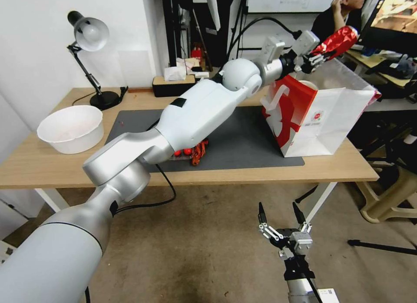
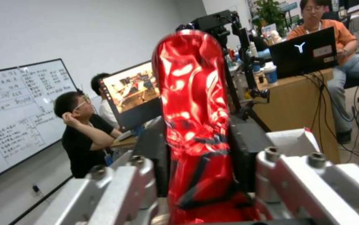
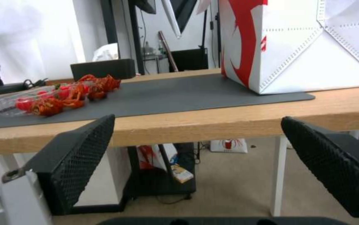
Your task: Pick up the trash from the table and place it into the takeout bag.
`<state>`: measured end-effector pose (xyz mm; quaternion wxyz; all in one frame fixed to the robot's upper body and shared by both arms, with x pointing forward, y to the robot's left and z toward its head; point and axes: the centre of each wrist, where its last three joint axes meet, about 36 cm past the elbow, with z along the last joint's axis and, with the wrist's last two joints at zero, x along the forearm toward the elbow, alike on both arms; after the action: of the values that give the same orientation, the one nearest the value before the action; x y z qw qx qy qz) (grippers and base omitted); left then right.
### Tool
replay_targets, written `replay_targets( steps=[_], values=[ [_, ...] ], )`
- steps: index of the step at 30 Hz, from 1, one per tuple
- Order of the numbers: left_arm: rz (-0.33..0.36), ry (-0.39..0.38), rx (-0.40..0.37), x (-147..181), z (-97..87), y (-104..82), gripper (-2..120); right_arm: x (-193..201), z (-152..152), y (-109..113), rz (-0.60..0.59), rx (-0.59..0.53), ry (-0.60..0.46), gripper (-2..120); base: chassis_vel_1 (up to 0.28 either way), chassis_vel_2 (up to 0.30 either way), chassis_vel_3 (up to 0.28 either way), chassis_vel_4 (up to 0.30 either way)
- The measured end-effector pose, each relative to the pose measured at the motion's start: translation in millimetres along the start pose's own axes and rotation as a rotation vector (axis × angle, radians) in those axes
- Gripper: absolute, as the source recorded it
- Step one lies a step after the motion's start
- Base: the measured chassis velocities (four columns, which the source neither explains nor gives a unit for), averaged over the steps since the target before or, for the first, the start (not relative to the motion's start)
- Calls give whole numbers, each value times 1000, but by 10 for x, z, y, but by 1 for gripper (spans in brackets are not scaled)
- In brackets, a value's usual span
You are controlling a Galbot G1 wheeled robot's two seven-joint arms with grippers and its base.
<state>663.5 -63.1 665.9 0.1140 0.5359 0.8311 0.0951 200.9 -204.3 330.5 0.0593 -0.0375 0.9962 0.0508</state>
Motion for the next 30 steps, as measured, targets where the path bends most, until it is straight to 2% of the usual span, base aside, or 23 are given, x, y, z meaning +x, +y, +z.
replay_targets(
  steps=[1,3,5,8,9,11,12,18,21,23,25,28,29,30],
  values=[
    [0,0,0,0,0,0,35,0,0,0,0,0,0,100,0,0,0,0],
    [-3,4,2,25,25,11,45,-1,4,1,-1,0,1,100,0,0,0,0],
    [-5,5,3,39,31,21,49,0,7,3,-2,-1,1,100,0,0,0,0],
    [-15,-1,12,91,49,29,64,-1,16,15,-5,-4,3,100,0,0,0,0],
    [-15,-1,12,91,49,29,64,-1,16,15,-5,-4,3,100,0,0,0,0],
    [-32,-7,22,158,73,19,76,-4,18,29,-8,-7,2,100,0,0,0,0],
    [-32,-7,22,158,73,19,76,-4,18,29,-8,-7,2,100,0,0,0,0],
    [-58,-1,10,498,154,40,97,-2,16,45,-15,-5,2,100,0,0,0,0],
    [-73,2,10,669,205,51,99,-2,13,49,-17,-4,2,100,0,0,0,0],
    [-98,3,17,928,296,60,100,-4,10,53,-19,-4,1,100,0,0,0,0],
    [-105,1,18,1003,316,60,100,-5,10,51,-20,-4,1,100,0,0,0,0],
    [-151,-22,21,1363,421,60,100,-10,9,48,-24,-2,1,100,0,0,0,0],
    [-151,-22,21,1363,421,60,100,-10,9,48,-24,-2,1,100,0,0,0,0],
    [-162,-55,13,1491,477,63,100,-10,8,50,-25,-2,1,100,0,0,0,0]
  ],
)
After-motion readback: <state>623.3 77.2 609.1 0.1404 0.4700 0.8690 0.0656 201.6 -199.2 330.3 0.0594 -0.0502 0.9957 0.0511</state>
